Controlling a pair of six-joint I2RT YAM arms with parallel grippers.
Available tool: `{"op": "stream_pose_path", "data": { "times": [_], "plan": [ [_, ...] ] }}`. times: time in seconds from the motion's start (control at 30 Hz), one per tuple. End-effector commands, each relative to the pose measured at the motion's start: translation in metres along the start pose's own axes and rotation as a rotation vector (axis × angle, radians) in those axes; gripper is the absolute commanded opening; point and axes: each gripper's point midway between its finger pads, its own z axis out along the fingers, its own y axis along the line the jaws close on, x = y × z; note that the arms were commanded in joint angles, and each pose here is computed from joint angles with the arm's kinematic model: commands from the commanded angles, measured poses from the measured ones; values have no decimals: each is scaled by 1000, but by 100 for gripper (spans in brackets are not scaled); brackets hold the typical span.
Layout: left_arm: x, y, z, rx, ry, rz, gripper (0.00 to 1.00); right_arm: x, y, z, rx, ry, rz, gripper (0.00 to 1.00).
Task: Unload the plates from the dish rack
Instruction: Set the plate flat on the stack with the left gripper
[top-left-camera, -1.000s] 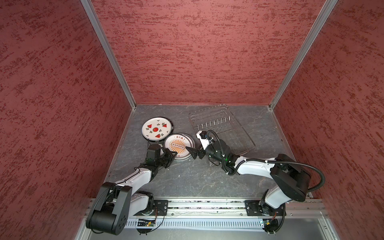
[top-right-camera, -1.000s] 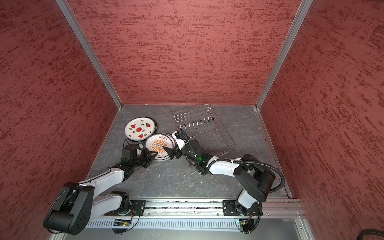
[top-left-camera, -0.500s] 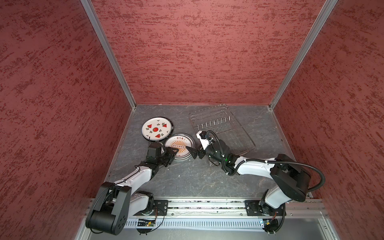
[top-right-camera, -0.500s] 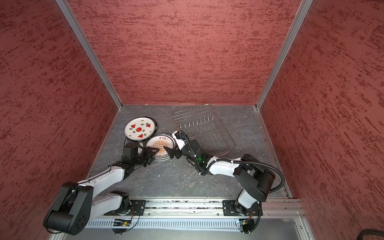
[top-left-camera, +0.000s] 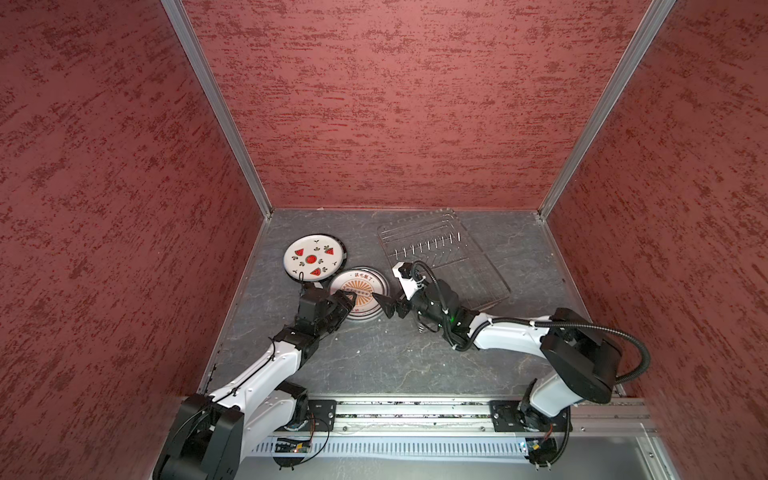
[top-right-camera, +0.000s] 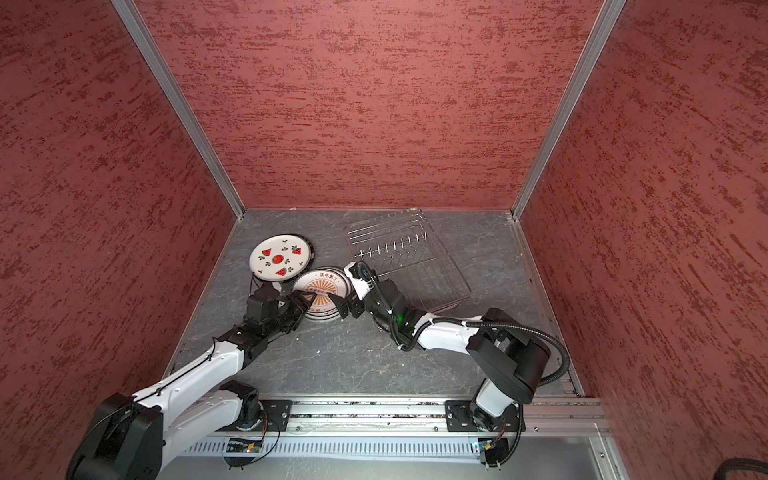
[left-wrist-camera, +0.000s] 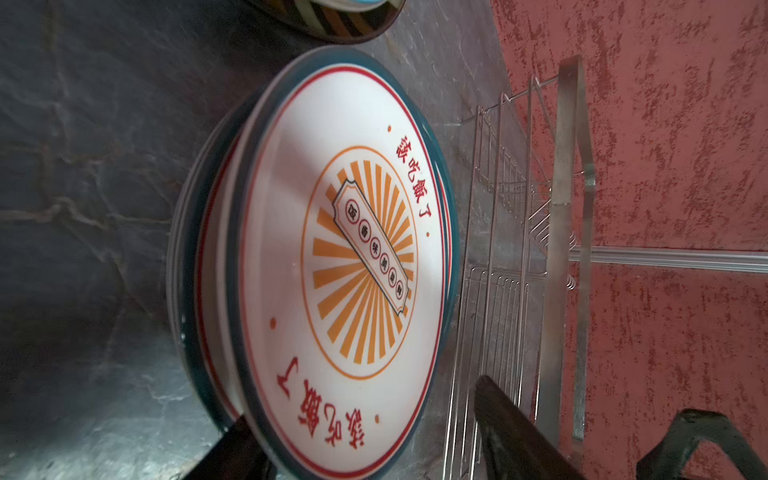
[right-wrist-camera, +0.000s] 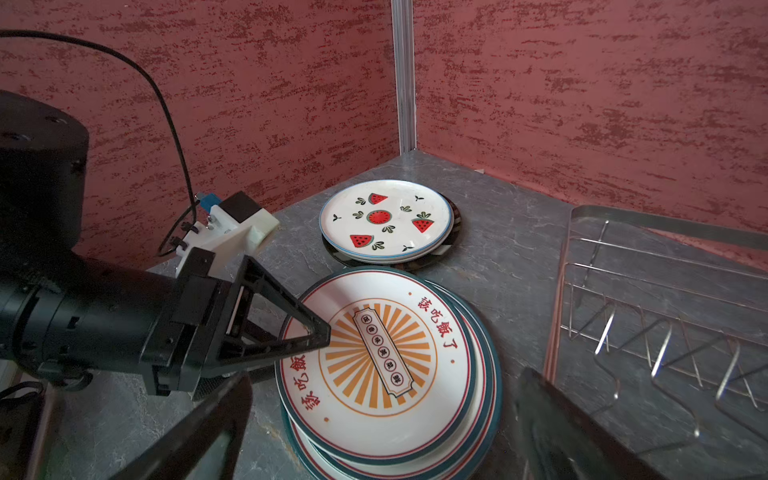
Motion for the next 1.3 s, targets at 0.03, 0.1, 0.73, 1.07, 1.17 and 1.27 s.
{"op": "stream_pose_path", "data": {
  "times": [0.03, 0.1, 0.73, 1.07, 1.17, 1.27],
  "plan": [
    [-4, -6, 4, -20, -21, 29, 72, -16, 3, 5, 11, -35, -25, 99],
    [-2, -6, 6, -16, -10, 27, 72, -16, 3, 5, 15, -35, -28, 99],
    [-1, -3, -9, -6, -72, -4, 76, -24, -1, 2, 47, -66, -31, 99],
    [5, -7, 3, -53, -32, 65, 76, -21, -4, 4, 61, -53, -35, 99],
    [-3, -5, 0, -93, -109, 117, 76, -19, -3, 3, 57, -53, -36, 99],
    [-1, -6, 2, -92, -98, 128, 76, -18, -4, 4, 61, -50, -35, 99]
  ]
}}
